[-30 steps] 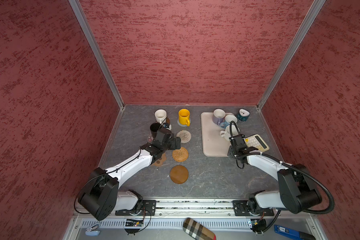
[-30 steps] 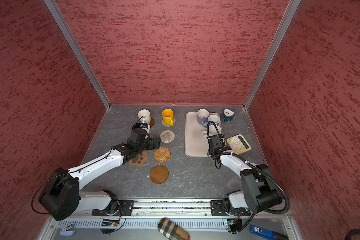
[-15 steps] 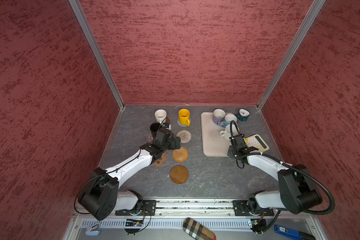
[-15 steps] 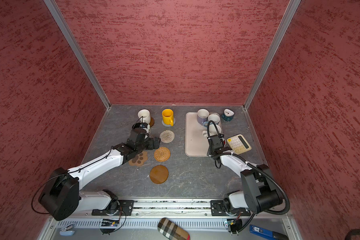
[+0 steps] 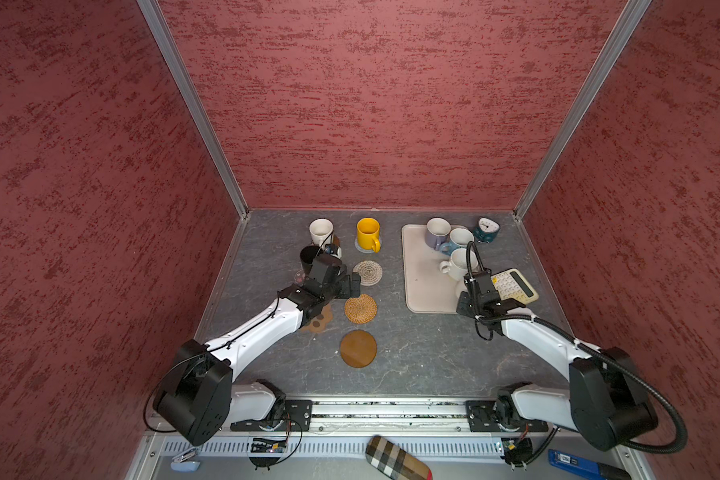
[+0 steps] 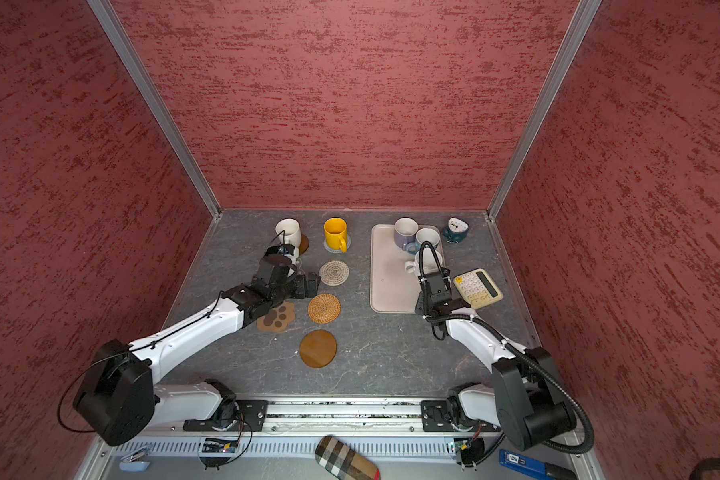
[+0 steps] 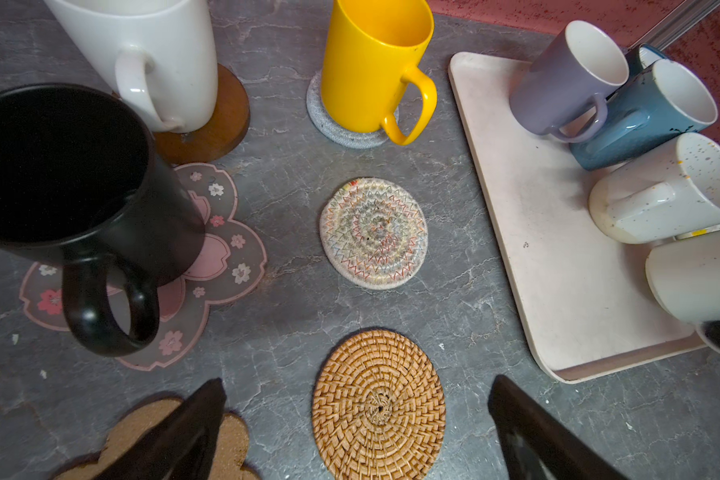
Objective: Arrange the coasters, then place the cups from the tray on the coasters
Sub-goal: 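Grip the rim of the red-lined white mug with the right gripper and lift, then carry the red-lined white mug with the right gripper toward the multicolour woven coaster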
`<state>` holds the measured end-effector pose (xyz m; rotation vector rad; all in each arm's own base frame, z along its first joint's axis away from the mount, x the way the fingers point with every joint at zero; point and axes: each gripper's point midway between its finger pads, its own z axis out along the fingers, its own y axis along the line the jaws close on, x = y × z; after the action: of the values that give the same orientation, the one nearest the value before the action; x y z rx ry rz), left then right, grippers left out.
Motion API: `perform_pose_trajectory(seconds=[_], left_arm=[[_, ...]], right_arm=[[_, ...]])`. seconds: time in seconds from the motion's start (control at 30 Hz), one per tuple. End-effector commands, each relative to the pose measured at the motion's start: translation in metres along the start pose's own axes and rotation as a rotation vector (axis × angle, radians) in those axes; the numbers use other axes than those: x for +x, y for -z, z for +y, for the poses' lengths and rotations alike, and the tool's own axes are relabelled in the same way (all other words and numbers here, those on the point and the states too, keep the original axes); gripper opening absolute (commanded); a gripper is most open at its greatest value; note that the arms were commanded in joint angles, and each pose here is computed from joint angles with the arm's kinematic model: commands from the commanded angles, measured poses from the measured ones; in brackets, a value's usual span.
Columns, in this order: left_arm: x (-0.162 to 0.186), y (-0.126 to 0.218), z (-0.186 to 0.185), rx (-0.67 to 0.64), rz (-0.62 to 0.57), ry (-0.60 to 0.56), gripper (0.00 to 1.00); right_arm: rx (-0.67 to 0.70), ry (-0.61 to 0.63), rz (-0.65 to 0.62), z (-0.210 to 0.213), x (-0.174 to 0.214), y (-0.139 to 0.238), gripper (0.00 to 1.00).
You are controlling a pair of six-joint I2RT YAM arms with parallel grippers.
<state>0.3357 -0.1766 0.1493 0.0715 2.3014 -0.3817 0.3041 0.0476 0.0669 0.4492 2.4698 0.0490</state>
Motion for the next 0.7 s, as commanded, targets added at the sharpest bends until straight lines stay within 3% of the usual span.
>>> perform_pose_trajectory(seconds=[0.0, 0.27, 0.67], left_arm=[[-0.010, 0.012, -0.007, 0.018, -0.017, -0.003, 1.00], [-0.014, 0.025, -0.006, 0.020, -0.034, 0.025, 1.00], [-0.002, 0.039, 0.008, -0.010, -0.034, 0.068, 0.99]], right_arm=[[-0.048, -0.035, -0.099, 0.009, -0.026, 0.016, 0.00], [-0.158, 0.008, -0.082, 0.020, -0.017, 0.032, 0.00], [-0.451, 0.121, 0.019, 0.061, 0.021, 0.051, 0.00]])
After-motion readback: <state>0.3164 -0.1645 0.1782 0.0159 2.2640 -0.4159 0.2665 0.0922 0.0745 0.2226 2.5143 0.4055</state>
